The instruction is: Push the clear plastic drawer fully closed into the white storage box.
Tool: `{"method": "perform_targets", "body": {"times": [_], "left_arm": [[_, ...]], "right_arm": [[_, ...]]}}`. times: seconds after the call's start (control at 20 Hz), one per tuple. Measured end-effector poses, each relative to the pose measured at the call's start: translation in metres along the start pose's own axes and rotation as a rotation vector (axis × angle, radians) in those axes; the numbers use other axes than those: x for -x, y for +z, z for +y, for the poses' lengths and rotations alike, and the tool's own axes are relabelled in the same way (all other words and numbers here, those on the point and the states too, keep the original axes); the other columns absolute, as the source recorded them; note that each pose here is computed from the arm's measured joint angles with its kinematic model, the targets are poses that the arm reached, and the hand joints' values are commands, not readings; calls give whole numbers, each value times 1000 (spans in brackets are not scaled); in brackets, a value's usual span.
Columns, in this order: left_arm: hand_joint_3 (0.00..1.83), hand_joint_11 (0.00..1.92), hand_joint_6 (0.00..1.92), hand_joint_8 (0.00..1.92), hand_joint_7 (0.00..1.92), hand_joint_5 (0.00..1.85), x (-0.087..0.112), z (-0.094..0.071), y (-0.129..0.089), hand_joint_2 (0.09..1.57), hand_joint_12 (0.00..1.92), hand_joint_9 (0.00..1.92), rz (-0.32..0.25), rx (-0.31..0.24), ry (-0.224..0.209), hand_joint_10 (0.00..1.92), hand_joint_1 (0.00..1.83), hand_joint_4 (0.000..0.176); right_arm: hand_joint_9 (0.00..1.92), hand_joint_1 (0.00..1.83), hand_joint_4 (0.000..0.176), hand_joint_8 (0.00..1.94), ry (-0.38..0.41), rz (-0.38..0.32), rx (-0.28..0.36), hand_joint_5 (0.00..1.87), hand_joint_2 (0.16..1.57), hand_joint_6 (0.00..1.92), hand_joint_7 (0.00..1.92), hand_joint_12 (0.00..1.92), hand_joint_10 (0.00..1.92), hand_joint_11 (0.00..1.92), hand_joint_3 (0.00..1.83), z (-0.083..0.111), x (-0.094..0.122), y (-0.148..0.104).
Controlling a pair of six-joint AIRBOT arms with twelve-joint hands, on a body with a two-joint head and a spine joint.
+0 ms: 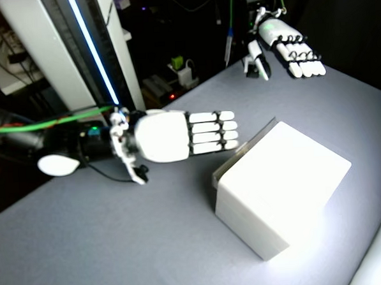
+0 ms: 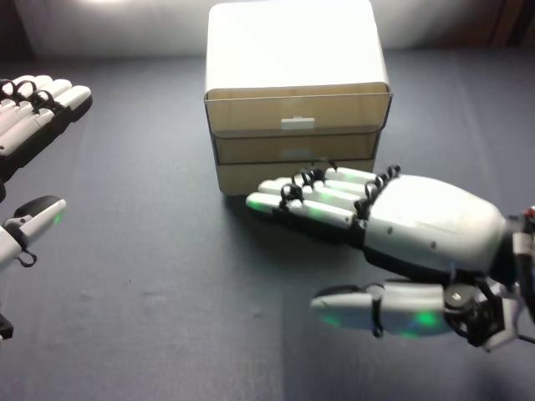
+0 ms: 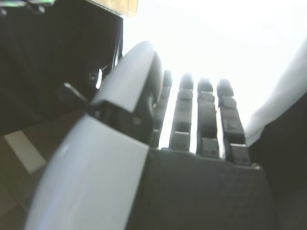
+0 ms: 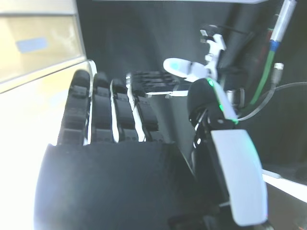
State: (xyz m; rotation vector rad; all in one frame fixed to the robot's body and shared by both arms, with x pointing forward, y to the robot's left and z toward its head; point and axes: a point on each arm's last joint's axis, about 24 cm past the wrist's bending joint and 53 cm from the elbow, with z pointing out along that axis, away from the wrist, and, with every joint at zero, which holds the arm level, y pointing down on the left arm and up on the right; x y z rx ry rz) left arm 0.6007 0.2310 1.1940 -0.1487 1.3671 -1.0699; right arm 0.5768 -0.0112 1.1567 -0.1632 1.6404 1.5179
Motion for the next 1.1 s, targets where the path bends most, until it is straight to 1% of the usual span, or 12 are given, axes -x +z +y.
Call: {"method": "perform_targets", "body": {"times": [0.2, 0.35, 0.4, 0.45, 0.55, 0.6, 0.65, 0.8, 0.85, 0.9, 0.95, 1.1], "left_arm": [[0, 0, 0, 0, 0, 0, 2, 1, -3, 1525, 0, 0, -12, 5, 0, 0, 732, 0], [0, 0, 0, 0, 0, 0, 2, -1, -7, 1496, 0, 0, -15, -2, -6, 0, 760, 0], [0, 0, 0, 0, 0, 0, 3, -2, -7, 1483, 0, 0, -23, -4, -6, 0, 755, 0], [0, 0, 0, 0, 0, 0, 6, -4, -7, 1475, 0, 0, -34, -11, -6, 0, 734, 0], [0, 0, 0, 0, 0, 0, 8, -5, -8, 1444, 0, 0, -44, -16, -6, 0, 659, 0], [0, 0, 0, 0, 0, 0, 8, -4, -9, 1428, 0, 0, -45, -14, -7, 0, 620, 0], [0, 0, 0, 0, 0, 0, 9, -5, -9, 1419, 0, 0, -49, -18, -6, 0, 580, 0], [0, 0, 0, 0, 0, 0, 12, -7, -9, 1398, 0, 0, -61, -27, -5, 0, 435, 0], [0, 0, 0, 0, 0, 0, 14, -8, -9, 1383, 0, 0, -70, -26, -3, 0, 345, 0], [0, 0, 0, 0, 0, 0, 14, -9, -9, 1371, 0, 0, -75, -29, -5, 0, 281, 0], [0, 0, 0, 0, 0, 0, 15, -13, -10, 1372, 0, 0, -78, -46, -4, 0, 191, 0], [0, 0, 0, 0, 0, 0, 20, -16, -10, 1326, 0, 0, -98, -53, 3, 0, 77, 52]], "right_arm": [[70, 375, 0, 1, 22, -15, -25, 49, 1364, 3, 53, 652, 6, 0, 0, -1, 5, -33], [0, 206, 4, 0, -19, -88, -44, 0, 1390, 0, 0, 70, 0, 0, 1, 6, 33, -63], [0, 242, 0, 3, -32, -142, -54, 0, 1389, 0, 11, 13, 0, 0, 0, 9, 47, -74], [5, 264, 0, 6, -46, -171, -56, 1, 1376, 0, 23, 2, 2, 0, 0, 11, 55, -81], [0, 216, 30, 0, -82, -212, -85, 0, 1352, 0, 3, 0, 0, 0, 0, 11, 66, -99], [0, 161, 10, 0, -90, -224, -96, 0, 1351, 0, 0, 0, 0, 0, 0, 9, 69, -103], [0, 124, 6, 0, -104, -261, -129, 0, 1352, 0, 0, 0, 0, 0, 0, 5, 77, -116], [0, 334, 32, 0, -135, -360, -214, 0, 1359, 0, 0, 0, 0, 0, 0, -9, 100, -148], [0, 183, 36, 0, -156, -402, -252, 0, 1337, 0, 0, 0, 0, 0, 0, -13, 112, -157], [0, 130, 3, 0, -169, -428, -254, 0, 1321, 0, 0, 0, 0, 0, 0, -11, 118, -160], [0, 124, 0, 0, -193, -461, -233, 0, 1325, 0, 0, 0, 0, 0, 0, -2, 128, -164], [0, 218, 53, 0, -221, -501, -217, 0, 1280, 0, 0, 0, 0, 0, 0, 7, 135, -169]]}}
